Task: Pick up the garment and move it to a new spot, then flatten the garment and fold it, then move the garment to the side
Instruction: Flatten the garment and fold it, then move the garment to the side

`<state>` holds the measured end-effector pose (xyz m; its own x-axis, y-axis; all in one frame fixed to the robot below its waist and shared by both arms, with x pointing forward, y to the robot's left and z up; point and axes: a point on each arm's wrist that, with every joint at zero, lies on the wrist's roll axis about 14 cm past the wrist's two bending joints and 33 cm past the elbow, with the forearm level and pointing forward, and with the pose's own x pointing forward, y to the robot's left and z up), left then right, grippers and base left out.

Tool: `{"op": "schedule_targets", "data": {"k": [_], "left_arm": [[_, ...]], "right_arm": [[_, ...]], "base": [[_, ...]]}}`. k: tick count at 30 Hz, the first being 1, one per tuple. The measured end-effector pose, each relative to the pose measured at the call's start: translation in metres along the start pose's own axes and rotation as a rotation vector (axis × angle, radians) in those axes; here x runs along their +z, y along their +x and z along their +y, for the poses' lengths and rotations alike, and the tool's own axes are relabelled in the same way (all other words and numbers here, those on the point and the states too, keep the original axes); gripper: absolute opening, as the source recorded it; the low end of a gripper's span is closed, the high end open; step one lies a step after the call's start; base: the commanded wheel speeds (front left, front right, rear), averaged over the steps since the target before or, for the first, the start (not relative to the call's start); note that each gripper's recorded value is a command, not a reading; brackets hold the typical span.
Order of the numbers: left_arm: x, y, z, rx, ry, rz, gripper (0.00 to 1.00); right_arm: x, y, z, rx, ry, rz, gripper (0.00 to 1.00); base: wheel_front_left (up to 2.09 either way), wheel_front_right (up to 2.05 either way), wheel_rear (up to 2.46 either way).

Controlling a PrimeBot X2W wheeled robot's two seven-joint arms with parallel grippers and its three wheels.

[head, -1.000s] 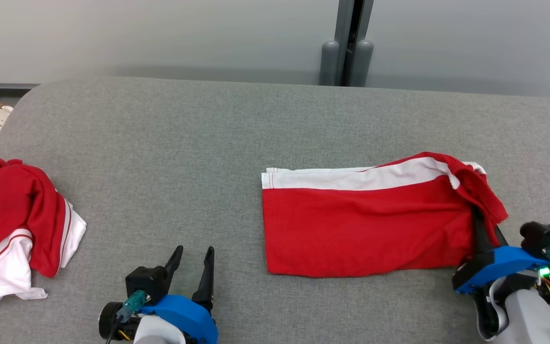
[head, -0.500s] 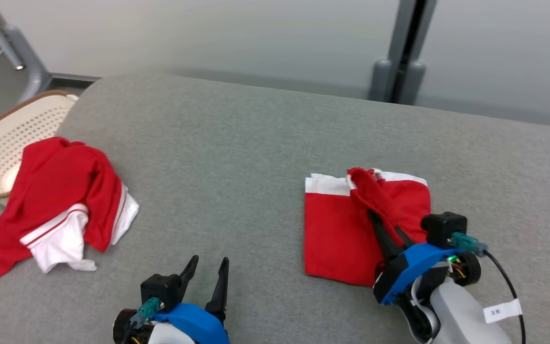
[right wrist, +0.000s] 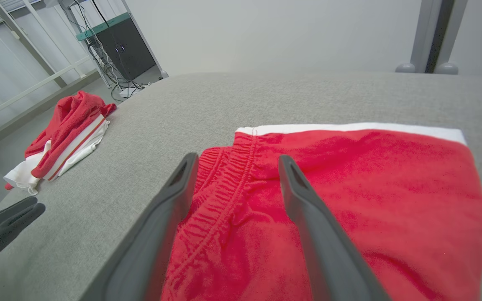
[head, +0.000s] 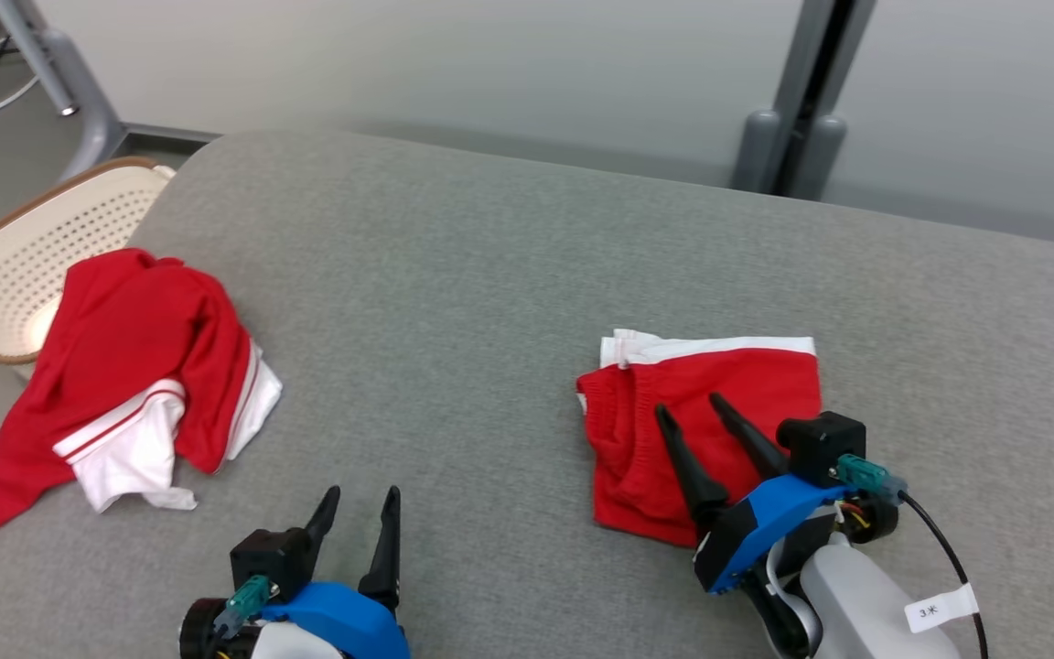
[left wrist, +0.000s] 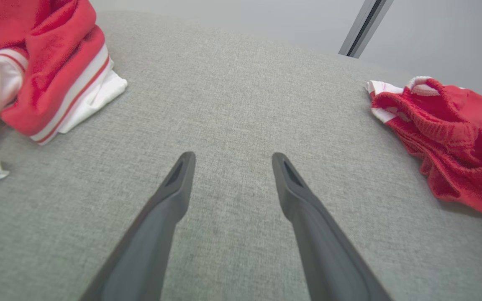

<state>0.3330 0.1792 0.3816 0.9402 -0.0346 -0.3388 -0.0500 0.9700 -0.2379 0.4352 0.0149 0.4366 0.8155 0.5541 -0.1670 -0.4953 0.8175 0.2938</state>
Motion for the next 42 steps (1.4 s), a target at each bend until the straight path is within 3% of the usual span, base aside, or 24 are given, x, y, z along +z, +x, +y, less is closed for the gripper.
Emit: {"op": "schedule_targets", "data": {"k": [6, 11, 23, 33, 42], "left_arm": [[0.030, 0.011, -0.014, -0.040, 0.091, -0.092, 1.00], [0.039, 0.012, -0.030, -0.085, 0.128, -0.131, 1.00], [0.020, -0.008, -0.051, -0.155, 0.154, -0.105, 1.00], [0.022, -0.004, -0.057, -0.179, 0.163, -0.106, 1.00], [0.013, 0.000, -0.050, -0.162, 0.146, -0.073, 1.00]], "right_arm": [[0.020, -0.030, -0.054, -0.162, -0.099, -0.070, 1.00], [0.014, -0.071, -0.087, -0.290, -0.137, -0.072, 1.00], [-0.019, -0.131, -0.104, -0.411, -0.100, -0.016, 1.00], [-0.020, -0.120, -0.097, -0.378, -0.090, -0.014, 1.00], [-0.003, -0.069, -0.090, -0.294, -0.097, -0.028, 1.00]], "base": [[0.00, 0.00, 0.00], [0.00, 0.00, 0.00], [0.00, 0.00, 0.00], [0.00, 0.00, 0.00], [0.00, 0.00, 0.00]]}}
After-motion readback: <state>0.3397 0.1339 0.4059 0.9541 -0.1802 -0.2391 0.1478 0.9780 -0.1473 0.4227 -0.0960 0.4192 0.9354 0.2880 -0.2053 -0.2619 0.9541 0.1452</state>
